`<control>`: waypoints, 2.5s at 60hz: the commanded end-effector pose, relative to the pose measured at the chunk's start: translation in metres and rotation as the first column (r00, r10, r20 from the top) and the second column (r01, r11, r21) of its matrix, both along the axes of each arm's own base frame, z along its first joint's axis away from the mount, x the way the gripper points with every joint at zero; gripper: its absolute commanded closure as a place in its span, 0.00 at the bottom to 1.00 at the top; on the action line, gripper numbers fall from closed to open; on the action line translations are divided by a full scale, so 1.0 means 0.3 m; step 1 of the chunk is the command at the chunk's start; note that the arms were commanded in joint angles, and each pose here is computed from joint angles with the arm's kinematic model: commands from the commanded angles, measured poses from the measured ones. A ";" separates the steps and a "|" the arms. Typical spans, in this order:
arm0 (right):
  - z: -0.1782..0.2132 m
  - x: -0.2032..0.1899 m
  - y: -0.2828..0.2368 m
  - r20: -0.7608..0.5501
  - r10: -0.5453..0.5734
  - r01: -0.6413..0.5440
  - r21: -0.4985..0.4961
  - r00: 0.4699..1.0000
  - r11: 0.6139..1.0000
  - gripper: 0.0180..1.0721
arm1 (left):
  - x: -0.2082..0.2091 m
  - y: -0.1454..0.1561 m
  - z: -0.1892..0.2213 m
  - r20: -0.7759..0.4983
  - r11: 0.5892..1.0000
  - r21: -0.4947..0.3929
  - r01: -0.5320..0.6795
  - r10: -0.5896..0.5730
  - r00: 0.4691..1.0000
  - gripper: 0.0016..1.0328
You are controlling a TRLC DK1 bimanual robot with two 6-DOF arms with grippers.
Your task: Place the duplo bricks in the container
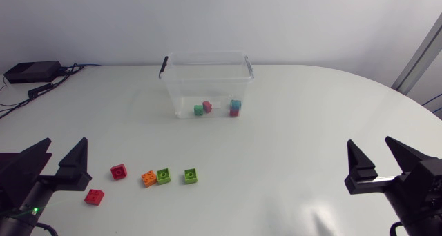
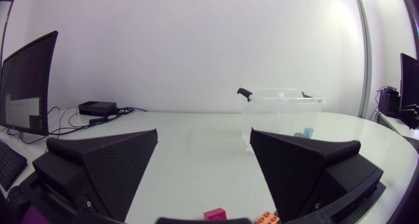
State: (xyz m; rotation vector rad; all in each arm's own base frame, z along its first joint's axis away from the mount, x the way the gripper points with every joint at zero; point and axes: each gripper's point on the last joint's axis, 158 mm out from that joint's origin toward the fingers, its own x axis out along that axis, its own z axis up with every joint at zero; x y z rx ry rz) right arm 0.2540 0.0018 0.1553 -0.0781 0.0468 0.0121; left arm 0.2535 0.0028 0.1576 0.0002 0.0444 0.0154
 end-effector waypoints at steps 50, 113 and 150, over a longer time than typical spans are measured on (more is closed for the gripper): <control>0.083 -0.011 0.063 0.048 0.070 -0.072 0.035 0.996 0.997 0.05 | -0.001 0.003 -0.018 -0.009 1.000 -0.011 -0.003 0.003 1.000 0.04; -0.074 0.046 0.805 -0.571 0.402 -0.464 0.042 0.715 0.885 0.05 | 0.000 0.006 -0.020 -0.012 1.000 -0.001 -0.008 0.008 1.000 0.04; -0.266 -0.041 1.041 -0.816 0.435 -0.466 0.237 0.381 0.853 0.05 | 0.001 0.006 -0.030 -0.024 1.000 -0.003 -0.008 0.008 1.000 0.04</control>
